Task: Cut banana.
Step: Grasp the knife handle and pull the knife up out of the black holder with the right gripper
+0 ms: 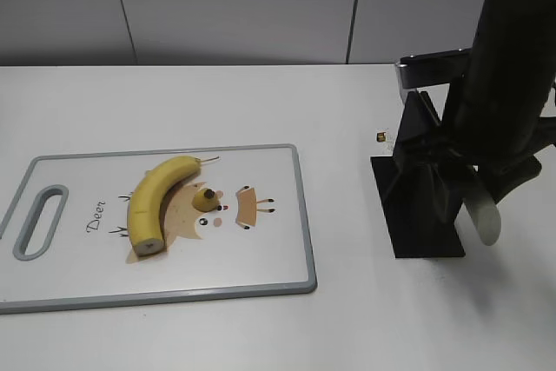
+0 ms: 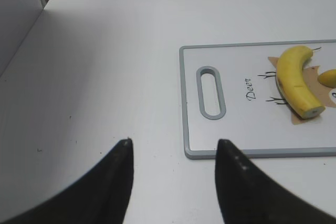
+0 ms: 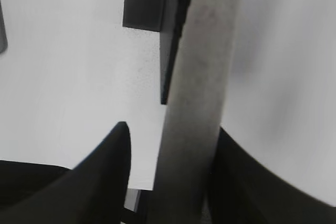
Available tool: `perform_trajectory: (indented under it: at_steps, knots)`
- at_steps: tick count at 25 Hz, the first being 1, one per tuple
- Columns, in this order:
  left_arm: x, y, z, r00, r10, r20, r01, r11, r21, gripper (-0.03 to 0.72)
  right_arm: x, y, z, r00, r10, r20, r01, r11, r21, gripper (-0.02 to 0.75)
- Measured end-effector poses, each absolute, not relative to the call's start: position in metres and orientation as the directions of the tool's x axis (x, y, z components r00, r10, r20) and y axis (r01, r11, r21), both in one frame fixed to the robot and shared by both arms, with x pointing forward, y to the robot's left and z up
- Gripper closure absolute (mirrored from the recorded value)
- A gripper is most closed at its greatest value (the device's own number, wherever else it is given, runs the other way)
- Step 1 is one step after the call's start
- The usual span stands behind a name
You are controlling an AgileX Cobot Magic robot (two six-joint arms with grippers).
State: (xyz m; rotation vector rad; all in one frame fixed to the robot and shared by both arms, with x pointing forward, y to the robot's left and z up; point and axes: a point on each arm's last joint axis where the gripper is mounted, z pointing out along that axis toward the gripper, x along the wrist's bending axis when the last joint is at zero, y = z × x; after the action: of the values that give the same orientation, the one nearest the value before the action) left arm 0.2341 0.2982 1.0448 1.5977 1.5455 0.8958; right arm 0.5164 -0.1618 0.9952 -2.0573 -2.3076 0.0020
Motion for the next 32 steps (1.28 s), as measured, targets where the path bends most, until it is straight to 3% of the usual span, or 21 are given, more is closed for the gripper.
perform_trajectory:
  at_steps: [6,15,25,32]
  knots:
    - [0.234,0.298,1.045,0.036,0.999,-0.004,0.493,-0.014,0.87,0.206,0.516,-0.163,0.993,-0.101,0.995,0.023,0.993,0.102,-0.058,0.559]
    - [0.234,0.298,1.045,0.036,0.999,-0.004,0.493,-0.014,0.87,0.207,0.515,-0.163,1.018,-0.073,0.996,0.041,0.997,0.074,-0.013,0.566]
    - [0.234,0.298,1.045,0.036,0.999,-0.004,0.493,-0.014,0.87,0.207,0.519,-0.166,1.095,-0.085,0.992,0.088,0.967,0.061,0.246,0.573]
    - [0.234,0.298,1.045,0.036,0.999,-0.004,0.493,-0.014,0.87,0.207,0.513,-0.168,1.127,-0.102,0.986,0.13,0.939,0.052,0.34,0.574]
